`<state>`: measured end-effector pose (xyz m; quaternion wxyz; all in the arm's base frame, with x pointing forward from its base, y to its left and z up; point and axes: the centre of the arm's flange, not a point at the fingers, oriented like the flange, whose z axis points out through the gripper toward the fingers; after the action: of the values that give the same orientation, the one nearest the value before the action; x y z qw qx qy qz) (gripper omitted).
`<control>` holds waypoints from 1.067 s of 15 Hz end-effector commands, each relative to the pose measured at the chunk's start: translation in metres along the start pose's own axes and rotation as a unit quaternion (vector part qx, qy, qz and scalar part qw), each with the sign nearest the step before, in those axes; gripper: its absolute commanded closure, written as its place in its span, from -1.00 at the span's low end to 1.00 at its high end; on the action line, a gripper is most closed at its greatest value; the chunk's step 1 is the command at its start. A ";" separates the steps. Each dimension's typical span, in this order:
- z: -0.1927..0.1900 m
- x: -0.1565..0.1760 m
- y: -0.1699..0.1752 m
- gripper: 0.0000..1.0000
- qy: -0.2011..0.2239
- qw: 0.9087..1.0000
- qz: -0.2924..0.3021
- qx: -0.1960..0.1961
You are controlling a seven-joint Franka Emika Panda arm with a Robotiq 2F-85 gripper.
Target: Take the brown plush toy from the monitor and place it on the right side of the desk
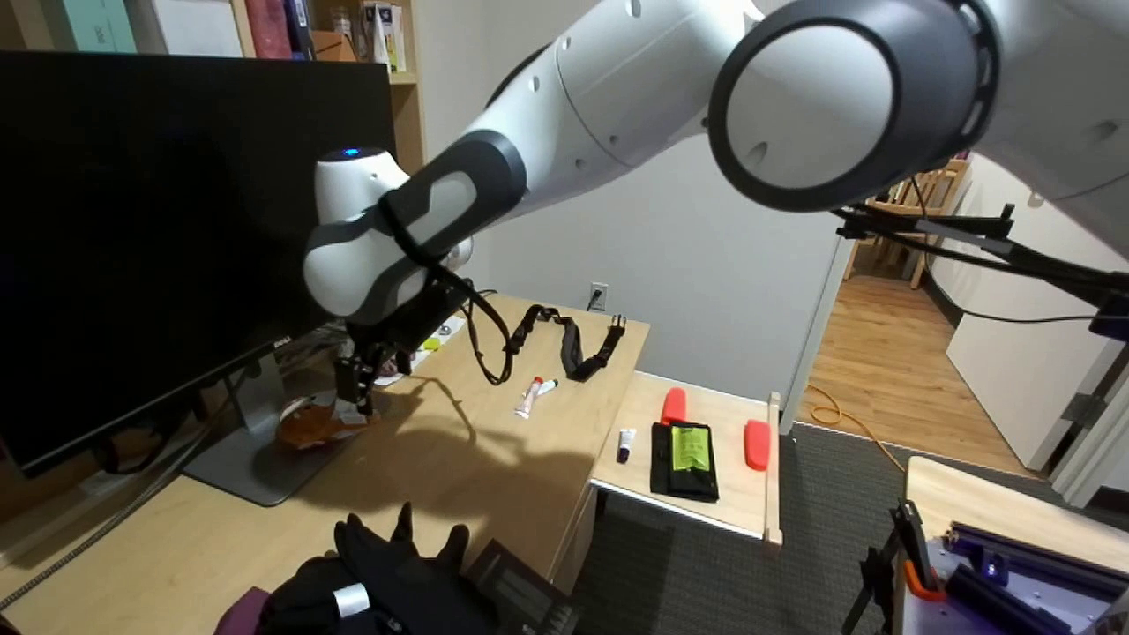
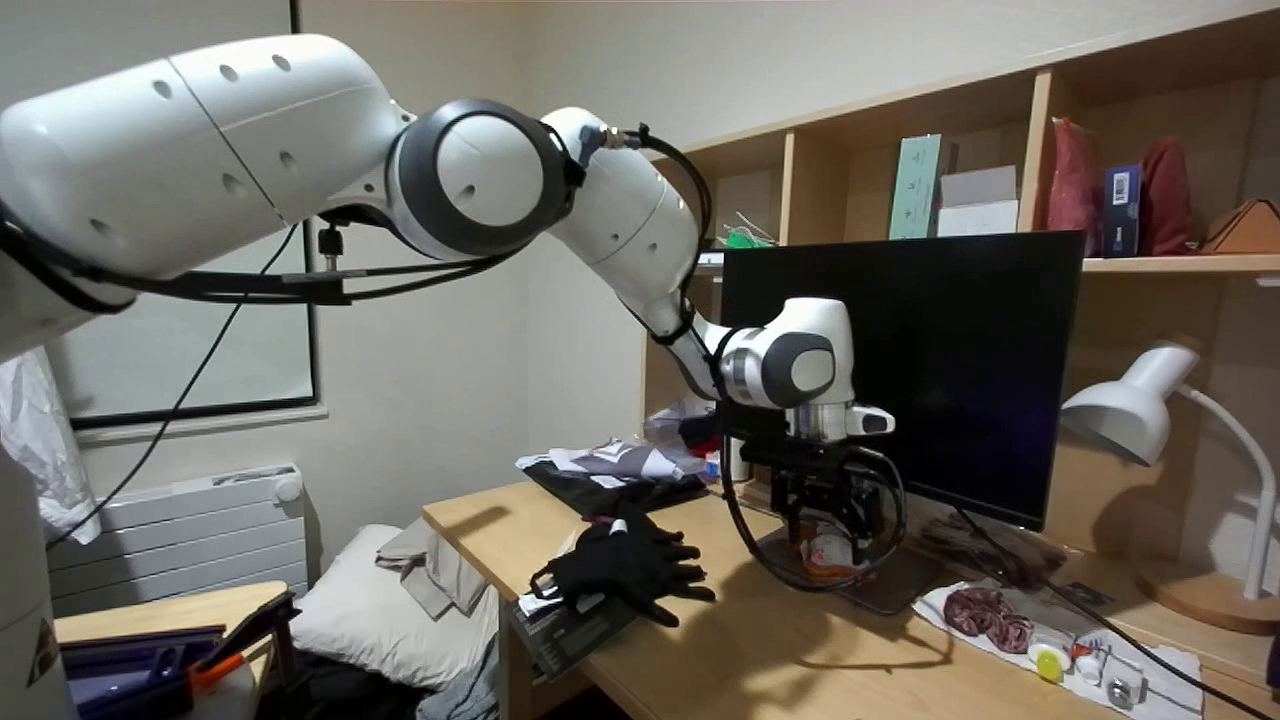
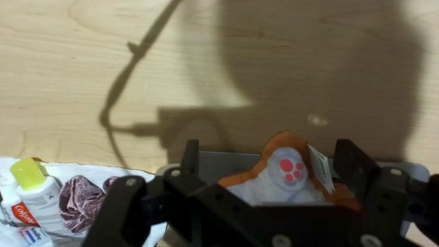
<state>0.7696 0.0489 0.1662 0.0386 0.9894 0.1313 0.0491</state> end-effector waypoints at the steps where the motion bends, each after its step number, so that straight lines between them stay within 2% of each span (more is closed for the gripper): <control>1: 0.014 0.004 0.002 -1.00 0.050 0.999 0.012 0.003; 5: 0.024 0.004 -0.001 -1.00 0.094 0.996 0.006 0.001; 10: 0.038 -0.001 -0.004 -1.00 0.092 0.996 0.000 0.009; 11: 0.041 -0.004 -0.002 -0.79 0.089 0.996 -0.002 0.010; 12: 0.044 -0.006 -0.001 -0.46 0.085 0.996 -0.003 0.010; 16: 0.052 -0.014 0.008 0.10 0.075 0.997 0.003 0.016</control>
<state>0.7710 0.0465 0.1168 0.0287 0.9836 0.1299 0.1215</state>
